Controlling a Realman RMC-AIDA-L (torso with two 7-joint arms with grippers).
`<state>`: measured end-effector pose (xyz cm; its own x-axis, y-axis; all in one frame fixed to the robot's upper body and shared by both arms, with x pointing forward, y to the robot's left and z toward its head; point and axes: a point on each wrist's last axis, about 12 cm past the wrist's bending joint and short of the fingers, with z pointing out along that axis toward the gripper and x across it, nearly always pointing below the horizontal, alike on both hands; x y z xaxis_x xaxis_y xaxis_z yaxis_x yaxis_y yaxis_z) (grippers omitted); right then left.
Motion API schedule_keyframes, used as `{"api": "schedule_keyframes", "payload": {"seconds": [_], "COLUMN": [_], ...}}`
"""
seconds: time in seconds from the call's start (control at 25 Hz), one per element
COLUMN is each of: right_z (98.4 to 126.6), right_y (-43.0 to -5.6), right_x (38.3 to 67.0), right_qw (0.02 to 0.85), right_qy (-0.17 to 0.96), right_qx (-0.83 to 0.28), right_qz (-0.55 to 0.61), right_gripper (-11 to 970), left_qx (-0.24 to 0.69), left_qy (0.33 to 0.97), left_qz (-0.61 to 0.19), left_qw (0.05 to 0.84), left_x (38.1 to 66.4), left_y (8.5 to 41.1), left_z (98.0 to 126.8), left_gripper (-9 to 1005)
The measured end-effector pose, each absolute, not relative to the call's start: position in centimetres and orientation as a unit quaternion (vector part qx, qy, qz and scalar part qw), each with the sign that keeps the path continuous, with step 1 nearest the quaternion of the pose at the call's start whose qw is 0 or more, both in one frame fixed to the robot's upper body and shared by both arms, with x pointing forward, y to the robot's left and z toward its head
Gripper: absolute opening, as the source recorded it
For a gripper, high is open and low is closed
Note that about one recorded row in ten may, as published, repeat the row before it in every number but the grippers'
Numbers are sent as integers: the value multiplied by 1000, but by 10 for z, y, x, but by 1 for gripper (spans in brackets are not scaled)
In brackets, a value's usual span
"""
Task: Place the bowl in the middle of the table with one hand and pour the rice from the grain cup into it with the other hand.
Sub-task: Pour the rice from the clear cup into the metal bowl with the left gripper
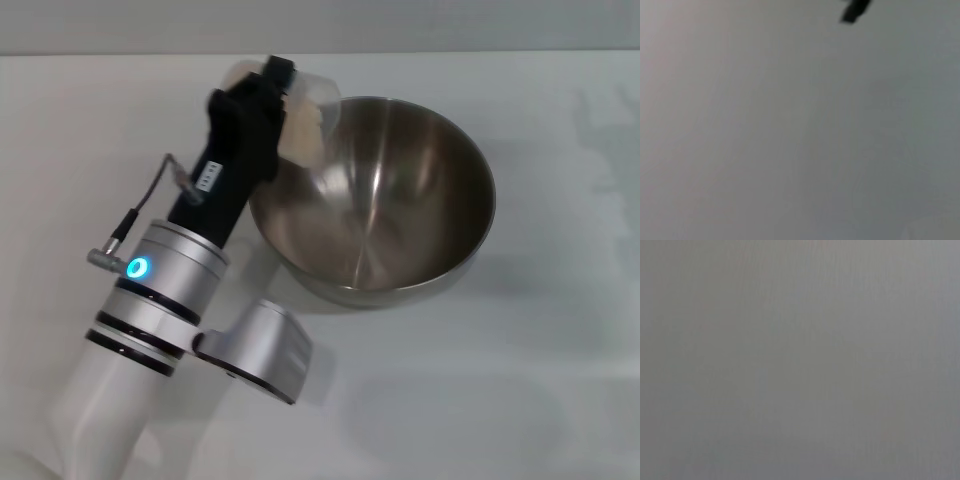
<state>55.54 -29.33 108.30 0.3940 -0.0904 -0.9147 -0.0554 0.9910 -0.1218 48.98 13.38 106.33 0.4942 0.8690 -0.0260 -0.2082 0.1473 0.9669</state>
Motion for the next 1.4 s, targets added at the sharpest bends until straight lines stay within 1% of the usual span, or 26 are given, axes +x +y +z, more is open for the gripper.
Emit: {"api": "schedule_keyframes", "payload": {"seconds": [0.12, 0.24, 0.28, 0.4, 0.44, 0.6, 0.88, 1.2, 1.36, 1.4], "right_z": [1084, 1085, 1086, 1086, 1086, 1086, 1087, 1086, 1086, 1087], "right_y": [-293, -292, -292, -291, -291, -290, -289, -289, -290, -290], "right_x": [556, 557, 557, 558, 558, 559, 559, 557, 556, 556], "right_qw": [834, 835, 835, 835, 835, 836, 836, 837, 839, 839], "right_qy": [548, 545, 545, 545, 545, 544, 544, 542, 540, 540], "right_qx": [-67, -69, -70, -73, -73, -75, -75, -72, -71, -70], "right_qz": [-10, -8, -8, -7, -7, -5, -4, -3, -4, -4], "right_gripper": [517, 517, 517, 517, 517, 517, 516, 517, 517, 517], "left_qx": [550, 560, 579, 594, 594, 608, 618, 634, 627, 634], "left_qy": [281, 266, 236, 197, 197, 147, 82, 73, 89, 86], "left_qz": [413, 422, 445, 473, 473, 501, 524, 512, 525, 519], "left_qw": [670, 661, 641, 620, 620, 599, 580, 574, 569, 567], "left_x": [489, 488, 488, 487, 487, 487, 486, 482, 490, 488], "left_y": [128, 126, 124, 120, 120, 118, 118, 117, 122, 121], "left_z": [1062, 1061, 1060, 1060, 1060, 1060, 1058, 1052, 1056, 1053], "left_gripper": [53, 55, 56, 58, 58, 61, 65, 70, 73, 73]}}
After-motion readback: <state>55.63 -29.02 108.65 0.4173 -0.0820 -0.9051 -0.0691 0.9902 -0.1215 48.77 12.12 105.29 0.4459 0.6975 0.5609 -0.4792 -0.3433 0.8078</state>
